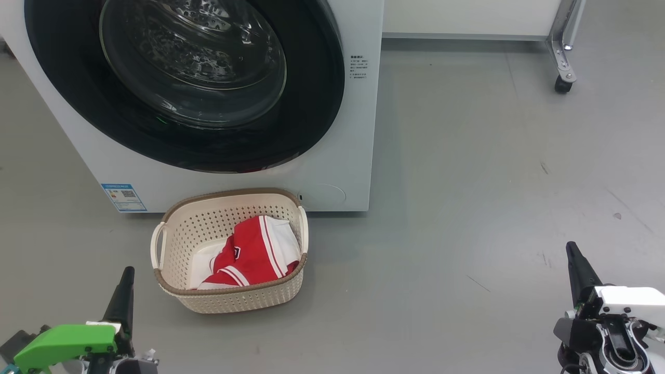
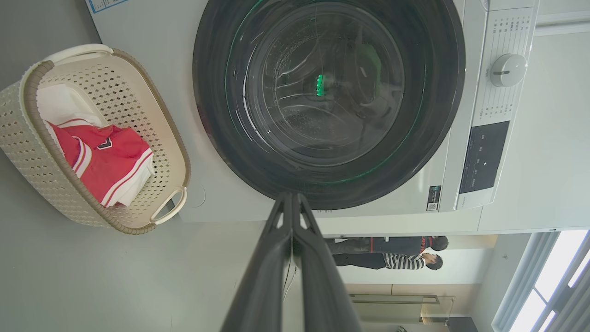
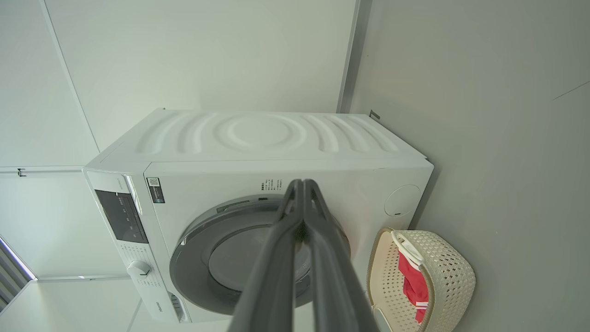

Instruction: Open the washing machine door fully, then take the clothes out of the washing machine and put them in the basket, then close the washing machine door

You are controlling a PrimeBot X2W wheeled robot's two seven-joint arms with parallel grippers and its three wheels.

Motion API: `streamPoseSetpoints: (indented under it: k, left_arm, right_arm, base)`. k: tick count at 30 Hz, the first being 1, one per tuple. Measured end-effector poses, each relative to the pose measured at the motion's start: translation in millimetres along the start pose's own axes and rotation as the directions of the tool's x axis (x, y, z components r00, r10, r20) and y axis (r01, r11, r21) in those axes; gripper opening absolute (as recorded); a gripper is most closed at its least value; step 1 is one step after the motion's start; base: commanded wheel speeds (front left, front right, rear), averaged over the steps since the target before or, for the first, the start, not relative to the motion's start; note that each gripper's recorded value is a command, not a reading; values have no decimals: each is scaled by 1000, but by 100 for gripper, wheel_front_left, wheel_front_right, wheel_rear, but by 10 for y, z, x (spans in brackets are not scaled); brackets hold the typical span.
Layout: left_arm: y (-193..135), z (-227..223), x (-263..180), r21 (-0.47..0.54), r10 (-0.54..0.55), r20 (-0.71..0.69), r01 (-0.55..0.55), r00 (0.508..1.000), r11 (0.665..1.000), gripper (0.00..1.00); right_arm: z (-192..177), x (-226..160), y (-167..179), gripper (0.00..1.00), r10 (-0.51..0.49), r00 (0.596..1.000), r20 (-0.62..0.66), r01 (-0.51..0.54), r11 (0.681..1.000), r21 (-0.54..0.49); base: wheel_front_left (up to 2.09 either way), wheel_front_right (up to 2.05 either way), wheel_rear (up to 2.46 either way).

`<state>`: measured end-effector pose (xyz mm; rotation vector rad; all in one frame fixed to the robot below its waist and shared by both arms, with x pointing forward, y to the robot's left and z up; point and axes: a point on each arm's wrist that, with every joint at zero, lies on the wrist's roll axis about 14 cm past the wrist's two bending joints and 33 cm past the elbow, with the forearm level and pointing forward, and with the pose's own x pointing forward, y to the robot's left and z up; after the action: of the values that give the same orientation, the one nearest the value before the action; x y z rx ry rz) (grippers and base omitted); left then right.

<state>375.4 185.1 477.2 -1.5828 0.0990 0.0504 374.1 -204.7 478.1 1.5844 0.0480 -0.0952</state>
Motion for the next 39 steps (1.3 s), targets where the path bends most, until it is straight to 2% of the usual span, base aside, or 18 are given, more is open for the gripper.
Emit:
streamPoseSetpoints:
  k: [39]
  left_arm:
    - [-2, -3, 1, 0, -1, -1, 1, 1000, 1000, 0]
  right_arm:
    - [6, 0, 1, 0, 0, 1000, 2, 0, 1000, 0]
  base:
    - [0, 0, 0]
